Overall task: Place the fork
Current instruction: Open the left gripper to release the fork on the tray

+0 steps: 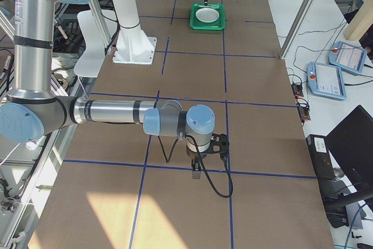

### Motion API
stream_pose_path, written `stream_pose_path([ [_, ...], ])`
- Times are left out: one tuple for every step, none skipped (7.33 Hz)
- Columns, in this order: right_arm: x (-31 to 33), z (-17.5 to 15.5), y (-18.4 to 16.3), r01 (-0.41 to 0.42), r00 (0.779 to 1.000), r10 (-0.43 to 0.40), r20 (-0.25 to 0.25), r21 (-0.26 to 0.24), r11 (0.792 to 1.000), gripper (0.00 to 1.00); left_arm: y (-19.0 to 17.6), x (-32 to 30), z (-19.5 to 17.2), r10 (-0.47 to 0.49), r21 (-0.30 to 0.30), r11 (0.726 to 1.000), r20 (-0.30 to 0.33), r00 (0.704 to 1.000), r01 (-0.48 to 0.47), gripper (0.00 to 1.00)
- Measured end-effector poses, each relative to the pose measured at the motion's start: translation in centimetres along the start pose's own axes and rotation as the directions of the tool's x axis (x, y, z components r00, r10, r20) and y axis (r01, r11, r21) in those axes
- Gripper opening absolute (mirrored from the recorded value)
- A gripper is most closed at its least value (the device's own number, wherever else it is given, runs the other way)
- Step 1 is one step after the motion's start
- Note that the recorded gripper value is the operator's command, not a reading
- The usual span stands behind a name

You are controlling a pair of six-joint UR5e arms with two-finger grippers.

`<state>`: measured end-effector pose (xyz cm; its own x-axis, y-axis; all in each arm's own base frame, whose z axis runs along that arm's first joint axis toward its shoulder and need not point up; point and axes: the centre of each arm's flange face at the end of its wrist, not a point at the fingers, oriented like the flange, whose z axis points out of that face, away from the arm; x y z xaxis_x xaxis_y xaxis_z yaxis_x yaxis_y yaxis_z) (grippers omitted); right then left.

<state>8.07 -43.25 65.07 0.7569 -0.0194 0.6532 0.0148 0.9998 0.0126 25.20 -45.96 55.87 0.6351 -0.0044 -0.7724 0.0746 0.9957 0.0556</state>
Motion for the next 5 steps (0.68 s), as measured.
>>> stream_pose_path([
  [0.0, 0.0, 0.0, 0.000, 1.000, 0.000, 0.000, 0.000, 1.000, 1.00, 0.1, 0.0, 0.0, -0.002, -0.008, 1.000, -0.005, 1.000, 0.002, 1.00],
  [0.0, 0.0, 0.0, 0.000, 1.000, 0.000, 0.000, 0.000, 1.000, 1.00, 0.2, 0.1, -0.2, -0.002, -0.023, 1.000, -0.020, 1.000, 0.002, 1.00],
  [0.0, 0.0, 0.0, 0.000, 1.000, 0.000, 0.000, 0.000, 1.000, 1.00, 0.3, -0.3, -0.8, -0.007, -0.051, 0.999, -0.046, 0.999, 0.005, 1.00],
  [0.0, 0.0, 0.0, 0.000, 1.000, 0.000, 0.000, 0.000, 1.000, 1.00, 0.0, -1.6, -2.1, -0.009, -0.067, 0.998, -0.070, 0.998, 0.004, 1.00],
  [0.0, 0.0, 0.0, 0.000, 1.000, 0.000, 0.000, 0.000, 1.000, 1.00, -0.6, -4.0, -3.6, 0.012, -0.064, 0.998, -0.069, 0.998, -0.016, 1.00],
])
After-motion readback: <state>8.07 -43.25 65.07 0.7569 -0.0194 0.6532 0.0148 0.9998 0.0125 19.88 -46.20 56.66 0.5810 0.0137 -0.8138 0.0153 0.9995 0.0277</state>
